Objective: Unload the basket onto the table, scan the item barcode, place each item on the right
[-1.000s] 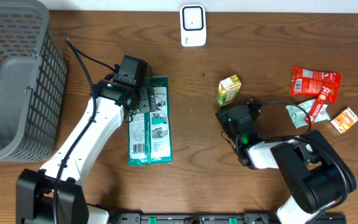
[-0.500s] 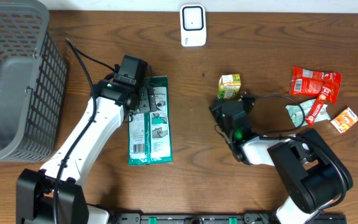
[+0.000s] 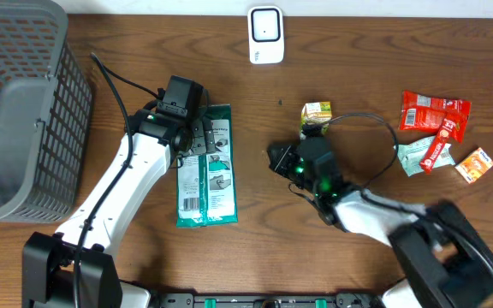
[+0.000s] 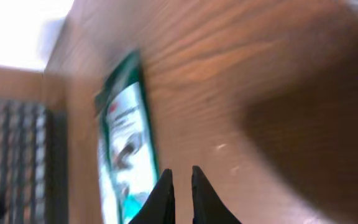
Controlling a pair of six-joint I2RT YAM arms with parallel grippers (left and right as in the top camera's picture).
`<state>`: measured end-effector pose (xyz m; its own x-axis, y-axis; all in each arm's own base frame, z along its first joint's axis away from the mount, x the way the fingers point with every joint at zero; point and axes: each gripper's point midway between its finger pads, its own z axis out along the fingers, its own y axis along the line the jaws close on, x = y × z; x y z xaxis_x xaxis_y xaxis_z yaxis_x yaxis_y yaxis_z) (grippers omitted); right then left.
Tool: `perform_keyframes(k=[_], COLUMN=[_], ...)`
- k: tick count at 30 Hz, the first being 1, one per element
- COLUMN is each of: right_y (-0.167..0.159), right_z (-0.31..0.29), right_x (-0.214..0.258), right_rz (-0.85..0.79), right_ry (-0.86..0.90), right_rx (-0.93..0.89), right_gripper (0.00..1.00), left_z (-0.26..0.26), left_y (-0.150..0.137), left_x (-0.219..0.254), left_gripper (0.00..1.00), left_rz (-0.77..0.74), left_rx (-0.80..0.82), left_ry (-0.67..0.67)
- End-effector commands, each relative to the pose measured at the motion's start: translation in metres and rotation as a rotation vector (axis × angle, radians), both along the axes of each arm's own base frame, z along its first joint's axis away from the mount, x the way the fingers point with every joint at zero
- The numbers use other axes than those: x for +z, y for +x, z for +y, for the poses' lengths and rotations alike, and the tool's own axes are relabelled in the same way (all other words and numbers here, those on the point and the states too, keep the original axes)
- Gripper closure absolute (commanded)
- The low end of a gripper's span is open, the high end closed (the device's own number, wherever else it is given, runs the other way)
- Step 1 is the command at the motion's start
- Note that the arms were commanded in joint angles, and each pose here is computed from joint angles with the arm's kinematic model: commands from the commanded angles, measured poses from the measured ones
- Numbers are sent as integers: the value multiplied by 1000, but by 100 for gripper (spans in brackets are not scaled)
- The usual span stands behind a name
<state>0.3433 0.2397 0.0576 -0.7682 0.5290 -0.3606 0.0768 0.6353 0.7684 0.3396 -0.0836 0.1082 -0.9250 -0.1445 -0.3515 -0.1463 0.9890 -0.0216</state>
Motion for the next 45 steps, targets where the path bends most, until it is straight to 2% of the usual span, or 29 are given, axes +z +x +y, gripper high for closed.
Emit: perform_keyframes(k=[1, 3, 4, 5, 6, 8, 10, 12, 14, 16, 17, 19, 24, 33, 38, 45], right_y=[-26, -38, -43, -47, -49, -52, -51, -47, -52, -50, -41, -28, -38, -8, 16, 50], right_z=[5, -9, -24, -40, -60, -93, -111, -120, -114, -121, -136, -170, -180, -196, -197, -170], right_x=[54, 72, 86, 95, 101, 105, 101, 100, 96, 95, 92, 88, 93, 50, 39, 34], right_rz=[-237, -356, -436, -495, -559, -623, -630, -632, -730, -775, -751, -737, -968, -1080, -1084, -1085], right_ry=[-172, -314, -418, -522, -673, -900, -992, -974, -906, -850, -846, -784, -618, -296, -253, -218], right_rx=[286, 382, 419, 435, 459, 510, 551, 562, 710, 750, 705, 627, 705, 652, 639, 702], right_gripper=[84, 71, 56, 48, 47, 35, 33, 28, 26, 24, 1, 1, 2, 2, 3, 4], left_z=[3, 3, 3, 3, 3, 3, 3, 3, 3, 3, 3, 3, 3, 3, 3, 3], left_y=[1, 1, 1, 1, 1, 1, 1, 1, 1, 1, 1, 1, 1, 1, 1, 1], left_x=[0, 0, 0, 0, 0, 0, 0, 0, 0, 0, 0, 0, 0, 0, 0, 0], left_gripper=[7, 7, 7, 7, 7, 7, 7, 7, 7, 7, 7, 7, 7, 7, 7, 7], left_rz=[1, 1, 1, 1, 1, 1, 1, 1, 1, 1, 1, 1, 1, 1, 1, 1], left_rx=[9, 9, 9, 9, 9, 9, 9, 9, 9, 9, 9, 9, 9, 9, 9, 9], left_ry=[8, 8, 9, 9, 9, 9, 9, 9, 9, 9, 9, 9, 9, 9, 9, 9])
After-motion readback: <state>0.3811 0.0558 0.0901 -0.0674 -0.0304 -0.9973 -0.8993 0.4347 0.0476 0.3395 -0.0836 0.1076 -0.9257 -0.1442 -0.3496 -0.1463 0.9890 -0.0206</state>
